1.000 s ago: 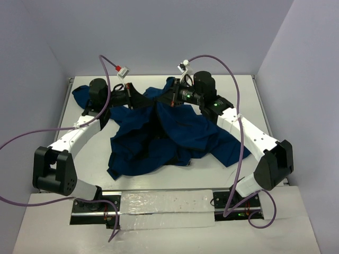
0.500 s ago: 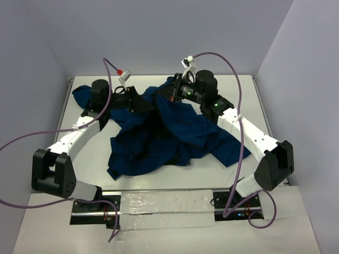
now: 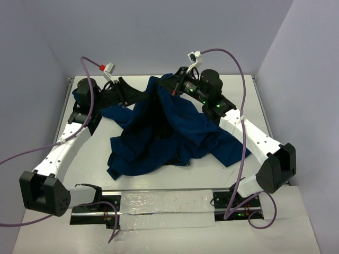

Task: Zip up the jacket

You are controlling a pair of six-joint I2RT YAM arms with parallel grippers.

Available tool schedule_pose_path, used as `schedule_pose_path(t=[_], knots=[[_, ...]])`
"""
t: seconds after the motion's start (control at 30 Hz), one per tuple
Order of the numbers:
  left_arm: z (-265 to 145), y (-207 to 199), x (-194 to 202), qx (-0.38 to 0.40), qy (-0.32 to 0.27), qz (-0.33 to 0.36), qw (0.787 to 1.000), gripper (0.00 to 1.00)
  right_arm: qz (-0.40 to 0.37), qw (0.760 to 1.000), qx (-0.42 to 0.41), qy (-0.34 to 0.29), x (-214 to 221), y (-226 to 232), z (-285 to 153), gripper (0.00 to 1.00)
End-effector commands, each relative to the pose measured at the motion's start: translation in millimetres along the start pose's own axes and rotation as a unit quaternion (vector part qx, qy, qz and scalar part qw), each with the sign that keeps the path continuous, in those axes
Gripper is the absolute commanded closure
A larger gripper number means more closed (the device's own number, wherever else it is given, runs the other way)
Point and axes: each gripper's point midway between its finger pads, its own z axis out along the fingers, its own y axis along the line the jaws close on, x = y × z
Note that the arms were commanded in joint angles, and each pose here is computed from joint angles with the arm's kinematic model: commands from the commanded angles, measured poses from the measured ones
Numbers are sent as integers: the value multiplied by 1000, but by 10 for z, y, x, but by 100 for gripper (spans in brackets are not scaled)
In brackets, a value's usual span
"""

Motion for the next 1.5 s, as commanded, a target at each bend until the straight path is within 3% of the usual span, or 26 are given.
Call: schedule_pose_path(t=[0.0, 0.23, 0.43, 0.5, 0.63, 0.8, 0.97, 1.2, 1.33, 1.47], knots=[[-71, -322, -360, -6, -54, 1, 999, 39, -32, 997, -34, -67, -422, 274, -106, 100], [-188, -531, -646, -26, -95, 3, 995, 8, -31, 997, -30, -69, -442, 279, -114, 100], [-180, -795, -651, 6, -93, -24, 995, 33, -30, 997, -24, -69, -459, 262, -99, 100], [-126, -886, -554, 29, -82, -71, 994, 37, -29, 997, -21, -69, -452, 249, -96, 100], [-40, -984, -415, 80, -60, -164, 981, 37, -29, 997, -17, -71, -458, 234, -89, 100], [122, -868, -302, 74, -47, -209, 974, 34, -32, 997, -14, -70, -460, 232, -95, 100], [252, -631, -325, 52, -61, -243, 967, 41, -37, 997, -11, -71, -469, 225, -107, 100], [387, -466, -397, 32, -72, -246, 966, 44, -41, 996, -11, -74, -504, 249, -120, 100], [450, -390, -391, 28, -68, -247, 966, 37, -43, 996, -10, -76, -524, 258, -139, 100], [467, -318, -412, 19, -78, -246, 966, 38, -42, 996, -13, -77, -532, 282, -150, 100]])
